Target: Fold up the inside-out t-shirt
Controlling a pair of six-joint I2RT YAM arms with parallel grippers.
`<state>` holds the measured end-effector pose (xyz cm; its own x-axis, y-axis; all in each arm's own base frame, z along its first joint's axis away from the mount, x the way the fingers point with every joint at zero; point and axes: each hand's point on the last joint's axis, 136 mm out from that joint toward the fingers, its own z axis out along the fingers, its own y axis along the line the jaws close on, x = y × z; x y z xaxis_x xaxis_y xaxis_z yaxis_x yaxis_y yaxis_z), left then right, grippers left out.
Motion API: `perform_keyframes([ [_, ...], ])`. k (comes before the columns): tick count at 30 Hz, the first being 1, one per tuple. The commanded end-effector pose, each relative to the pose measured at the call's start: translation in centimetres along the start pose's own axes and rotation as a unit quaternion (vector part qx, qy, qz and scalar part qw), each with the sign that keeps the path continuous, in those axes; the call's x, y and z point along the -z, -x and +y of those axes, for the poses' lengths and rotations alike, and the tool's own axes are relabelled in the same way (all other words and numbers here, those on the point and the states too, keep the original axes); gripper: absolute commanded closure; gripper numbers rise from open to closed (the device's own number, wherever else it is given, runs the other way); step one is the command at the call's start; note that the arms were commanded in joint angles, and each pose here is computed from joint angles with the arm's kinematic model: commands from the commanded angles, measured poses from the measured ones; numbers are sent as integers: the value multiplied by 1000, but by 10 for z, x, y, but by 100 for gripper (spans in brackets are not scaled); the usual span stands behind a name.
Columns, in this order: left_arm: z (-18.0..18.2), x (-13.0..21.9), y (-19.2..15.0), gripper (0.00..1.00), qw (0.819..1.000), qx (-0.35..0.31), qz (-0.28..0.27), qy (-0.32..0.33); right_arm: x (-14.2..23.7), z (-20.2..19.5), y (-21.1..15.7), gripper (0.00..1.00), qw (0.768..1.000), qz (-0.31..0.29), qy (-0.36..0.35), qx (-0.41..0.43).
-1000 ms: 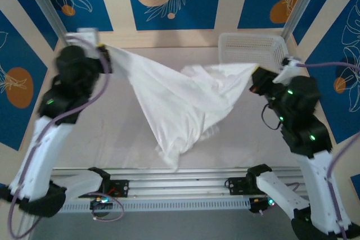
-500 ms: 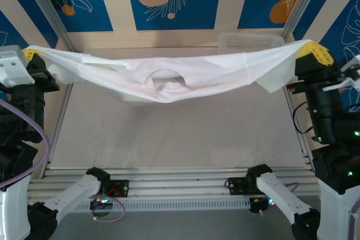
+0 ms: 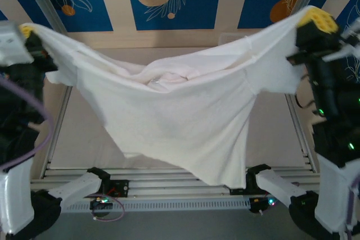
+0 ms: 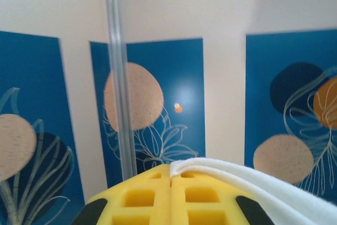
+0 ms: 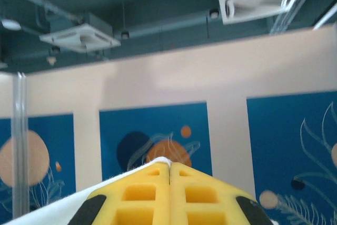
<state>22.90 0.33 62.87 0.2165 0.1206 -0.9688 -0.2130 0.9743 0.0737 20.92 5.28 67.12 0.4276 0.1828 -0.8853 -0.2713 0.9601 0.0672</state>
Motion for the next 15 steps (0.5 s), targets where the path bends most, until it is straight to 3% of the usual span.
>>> perform_keyframes([
  [1,-52,-55,-69,100,994,-57,89,-26,-51,-6,-93,100,994,109,-4,15],
  [5,-75,-109,-158,100,982,-49,179,-26,-93,-27,-201,100,976,214,-26,44],
  [9,-83,-170,-246,100,966,-32,256,-21,-119,-77,-296,100,949,304,-72,26],
  [10,-83,-186,-265,100,963,-30,269,-18,-125,-83,-316,94,940,334,-71,11],
  [11,-83,-200,-281,92,960,-31,278,-15,-131,-86,-333,78,931,360,-66,2],
  [12,-83,-215,-297,76,957,-30,290,-13,-135,-86,-350,68,918,393,-59,-2],
  [14,-81,-236,-318,34,951,-23,309,-18,-141,-84,-366,42,898,436,-56,-4],
  [15,-82,-243,-322,24,948,-17,315,-29,-141,-82,-370,36,892,449,-51,-1],
])
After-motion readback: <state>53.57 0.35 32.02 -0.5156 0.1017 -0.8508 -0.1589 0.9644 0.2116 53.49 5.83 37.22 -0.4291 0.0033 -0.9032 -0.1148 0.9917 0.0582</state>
